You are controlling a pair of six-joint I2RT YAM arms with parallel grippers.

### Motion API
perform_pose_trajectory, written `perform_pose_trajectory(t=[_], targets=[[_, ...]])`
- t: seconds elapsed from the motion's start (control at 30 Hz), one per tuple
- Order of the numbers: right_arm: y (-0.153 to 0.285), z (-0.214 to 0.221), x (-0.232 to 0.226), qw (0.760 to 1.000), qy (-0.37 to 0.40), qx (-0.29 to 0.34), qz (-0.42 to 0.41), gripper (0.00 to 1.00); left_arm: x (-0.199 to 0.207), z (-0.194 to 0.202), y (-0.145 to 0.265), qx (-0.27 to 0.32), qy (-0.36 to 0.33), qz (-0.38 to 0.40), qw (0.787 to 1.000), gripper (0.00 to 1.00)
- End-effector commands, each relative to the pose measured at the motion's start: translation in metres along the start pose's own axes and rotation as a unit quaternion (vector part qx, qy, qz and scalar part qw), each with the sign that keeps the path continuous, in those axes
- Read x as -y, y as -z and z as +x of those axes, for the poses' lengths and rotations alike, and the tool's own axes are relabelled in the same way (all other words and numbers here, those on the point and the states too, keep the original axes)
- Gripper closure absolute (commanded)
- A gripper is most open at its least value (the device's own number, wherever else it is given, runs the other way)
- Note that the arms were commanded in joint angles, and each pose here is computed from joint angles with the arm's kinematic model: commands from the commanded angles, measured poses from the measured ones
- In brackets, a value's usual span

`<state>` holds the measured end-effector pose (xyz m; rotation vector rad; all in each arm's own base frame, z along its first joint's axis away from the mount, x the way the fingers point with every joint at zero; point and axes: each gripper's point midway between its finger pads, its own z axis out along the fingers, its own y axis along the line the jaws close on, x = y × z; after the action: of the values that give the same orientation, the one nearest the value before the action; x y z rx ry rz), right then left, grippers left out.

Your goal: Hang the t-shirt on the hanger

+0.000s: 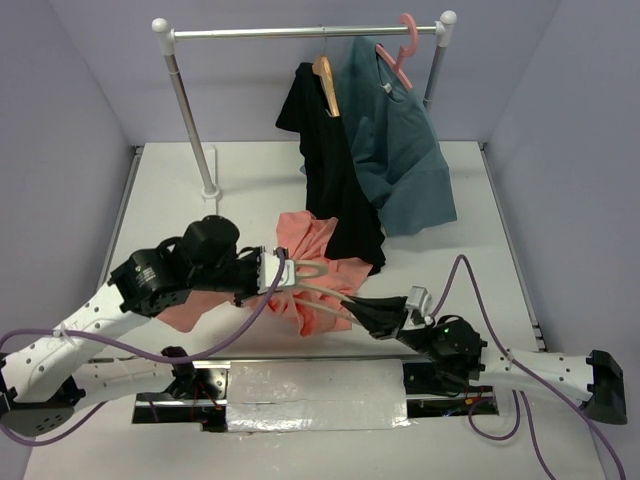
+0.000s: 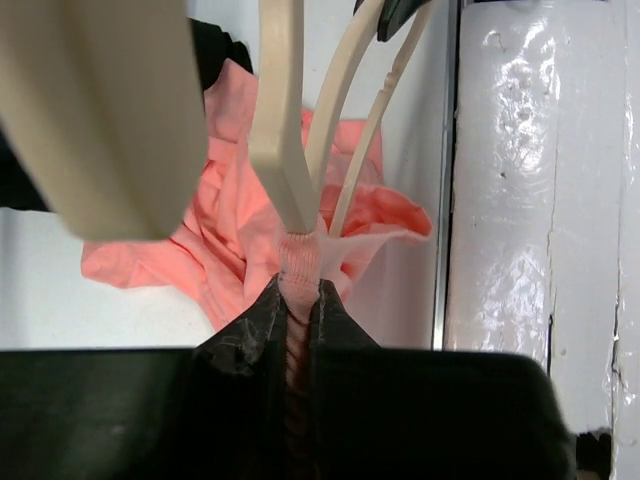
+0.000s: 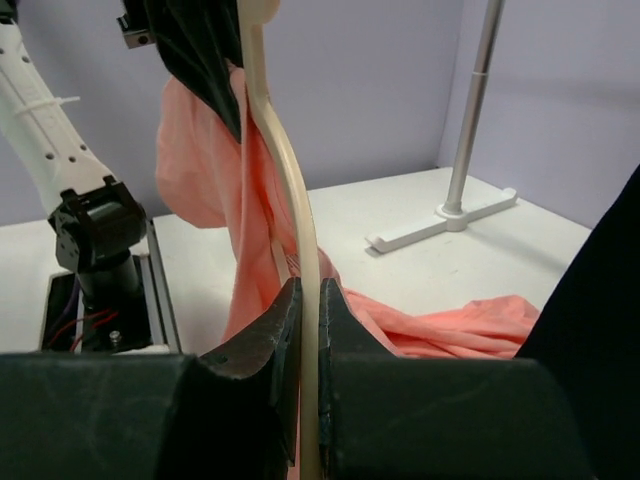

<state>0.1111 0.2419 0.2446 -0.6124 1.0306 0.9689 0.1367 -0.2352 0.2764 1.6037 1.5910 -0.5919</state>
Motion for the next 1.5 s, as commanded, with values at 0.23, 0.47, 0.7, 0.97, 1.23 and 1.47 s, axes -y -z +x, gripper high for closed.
perform_pose_trajectory(t=[0.23, 0.47, 0.7, 0.97, 1.23, 1.47], targets=[[-0.003, -0.079, 0.059, 0.978, -0.071, 0.089, 0.172, 0.33, -0.065, -0.03, 0.009, 0.084, 0.076, -0.197, 0.974, 1.0], [0.006, -0.06, 0.072, 0.95, -0.192, 0.076, 0.234, 0.35, -0.08, -0.034, 0.014, 0.104, 0.096, -0.242, 0.96, 1.0], [-0.02, -0.012, 0.07, 0.936, -0.223, 0.01, 0.274, 0.38, -0.045, -0.054, 0.022, 0.148, 0.08, -0.154, 0.974, 1.0], [-0.02, 0.04, 0.07, 0.904, -0.294, -0.009, 0.311, 0.42, -0.018, -0.053, 0.035, 0.19, 0.065, -0.117, 0.973, 1.0], [-0.032, 0.053, 0.052, 0.908, -0.32, -0.025, 0.27, 0.43, -0.015, -0.055, 0.034, 0.193, 0.064, -0.108, 0.973, 1.0], [-0.033, 0.063, 0.046, 0.91, -0.323, -0.036, 0.258, 0.43, -0.017, -0.048, 0.03, 0.184, 0.065, -0.113, 0.974, 1.0]])
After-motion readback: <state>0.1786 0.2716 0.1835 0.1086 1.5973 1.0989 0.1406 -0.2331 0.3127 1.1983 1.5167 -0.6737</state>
